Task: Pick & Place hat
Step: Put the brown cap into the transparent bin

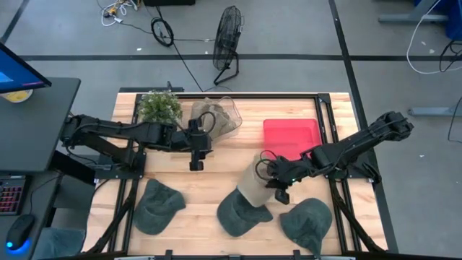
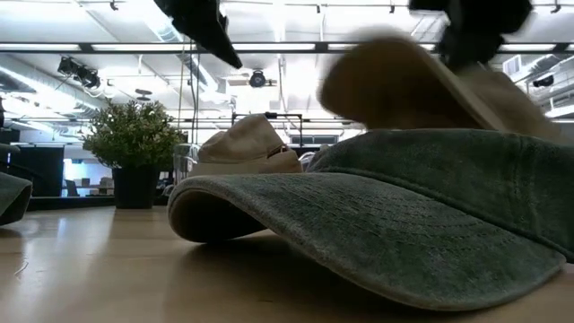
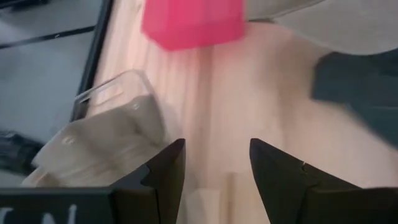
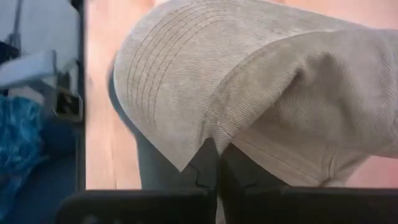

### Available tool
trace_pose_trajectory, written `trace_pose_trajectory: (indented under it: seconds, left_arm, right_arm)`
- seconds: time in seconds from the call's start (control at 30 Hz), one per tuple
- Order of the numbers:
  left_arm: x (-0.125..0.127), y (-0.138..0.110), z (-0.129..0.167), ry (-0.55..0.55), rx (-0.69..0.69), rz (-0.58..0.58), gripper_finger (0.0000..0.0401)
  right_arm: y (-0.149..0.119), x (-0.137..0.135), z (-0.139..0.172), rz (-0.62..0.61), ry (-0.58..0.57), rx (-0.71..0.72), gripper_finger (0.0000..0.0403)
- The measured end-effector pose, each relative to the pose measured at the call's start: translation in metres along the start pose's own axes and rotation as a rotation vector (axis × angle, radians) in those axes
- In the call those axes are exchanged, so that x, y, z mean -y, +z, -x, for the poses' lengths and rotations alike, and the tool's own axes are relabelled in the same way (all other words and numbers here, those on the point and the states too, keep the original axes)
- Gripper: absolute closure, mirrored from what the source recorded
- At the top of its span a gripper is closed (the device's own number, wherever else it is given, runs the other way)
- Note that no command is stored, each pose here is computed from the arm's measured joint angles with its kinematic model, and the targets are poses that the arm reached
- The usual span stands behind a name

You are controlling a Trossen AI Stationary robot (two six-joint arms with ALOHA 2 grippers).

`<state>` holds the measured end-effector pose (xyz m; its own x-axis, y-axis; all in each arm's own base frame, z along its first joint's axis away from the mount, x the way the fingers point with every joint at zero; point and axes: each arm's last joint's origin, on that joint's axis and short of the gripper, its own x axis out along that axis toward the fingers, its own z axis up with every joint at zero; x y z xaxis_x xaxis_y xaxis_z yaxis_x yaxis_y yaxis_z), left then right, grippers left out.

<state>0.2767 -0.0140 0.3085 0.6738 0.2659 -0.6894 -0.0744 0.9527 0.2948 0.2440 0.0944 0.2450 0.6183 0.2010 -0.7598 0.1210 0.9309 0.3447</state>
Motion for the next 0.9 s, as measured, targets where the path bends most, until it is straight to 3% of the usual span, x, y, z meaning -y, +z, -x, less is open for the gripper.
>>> trace_pose_trajectory:
  seconds: [0.23,0.37,0.6,0.9]
  left_arm:
    - [0.013,0.004,0.004,-0.051,0.042,-0.023,0.0218]
    - [0.018,0.009,0.006,-0.063,0.090,-0.022,0.0218]
    - [0.023,0.018,0.010,-0.063,0.191,-0.111,0.0218]
    - [0.018,0.027,0.006,-0.018,0.274,-0.217,0.0218]
  right_arm:
    - [0.027,-0.010,0.017,0.171,-0.024,0.130,0.0401]
    - [0.039,-0.002,0.016,0.251,-0.120,0.224,0.0401]
    - [0.061,0.018,-0.003,0.437,-0.239,0.298,0.0401]
    - [0.077,0.045,-0.040,0.607,-0.339,0.273,0.0401]
